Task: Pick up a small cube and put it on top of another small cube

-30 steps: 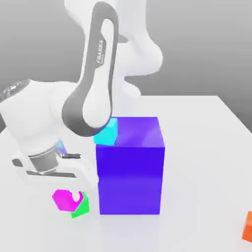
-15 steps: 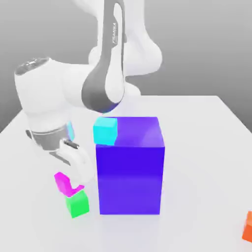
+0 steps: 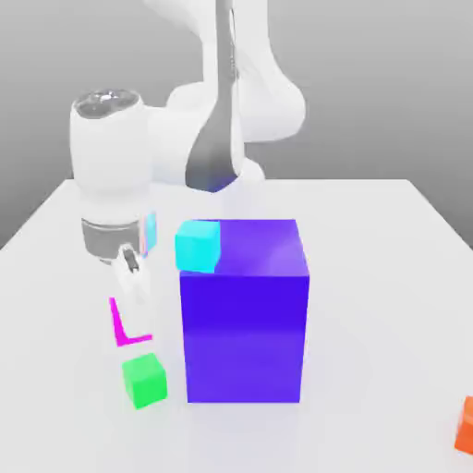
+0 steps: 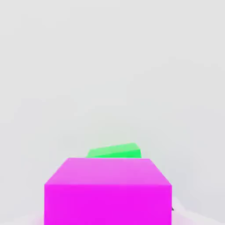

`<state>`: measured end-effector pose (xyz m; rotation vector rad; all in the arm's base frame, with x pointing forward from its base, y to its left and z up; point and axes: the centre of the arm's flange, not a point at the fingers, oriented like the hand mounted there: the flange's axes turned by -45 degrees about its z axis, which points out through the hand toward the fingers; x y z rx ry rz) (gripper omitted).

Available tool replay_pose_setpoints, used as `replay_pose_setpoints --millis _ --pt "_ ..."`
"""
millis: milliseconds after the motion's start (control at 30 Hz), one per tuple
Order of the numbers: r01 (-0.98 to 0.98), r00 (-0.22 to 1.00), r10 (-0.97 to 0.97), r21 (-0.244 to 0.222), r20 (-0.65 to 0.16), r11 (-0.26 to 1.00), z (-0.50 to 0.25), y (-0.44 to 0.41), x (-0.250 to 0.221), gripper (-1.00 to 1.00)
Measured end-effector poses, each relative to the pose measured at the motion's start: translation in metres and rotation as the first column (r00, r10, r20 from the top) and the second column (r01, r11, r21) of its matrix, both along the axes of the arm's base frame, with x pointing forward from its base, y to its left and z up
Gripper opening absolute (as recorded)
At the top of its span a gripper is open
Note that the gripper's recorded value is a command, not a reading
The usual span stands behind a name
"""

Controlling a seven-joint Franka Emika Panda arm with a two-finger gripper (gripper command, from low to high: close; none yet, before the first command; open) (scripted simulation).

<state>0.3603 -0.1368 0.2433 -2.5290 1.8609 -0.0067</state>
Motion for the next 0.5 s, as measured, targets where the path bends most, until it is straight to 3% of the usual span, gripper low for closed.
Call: replay_pose_setpoints --millis 500 --pt "0.014 1.0 -0.014 0.014 0.018 1.0 -0.031 0.001 0.003 -1.0"
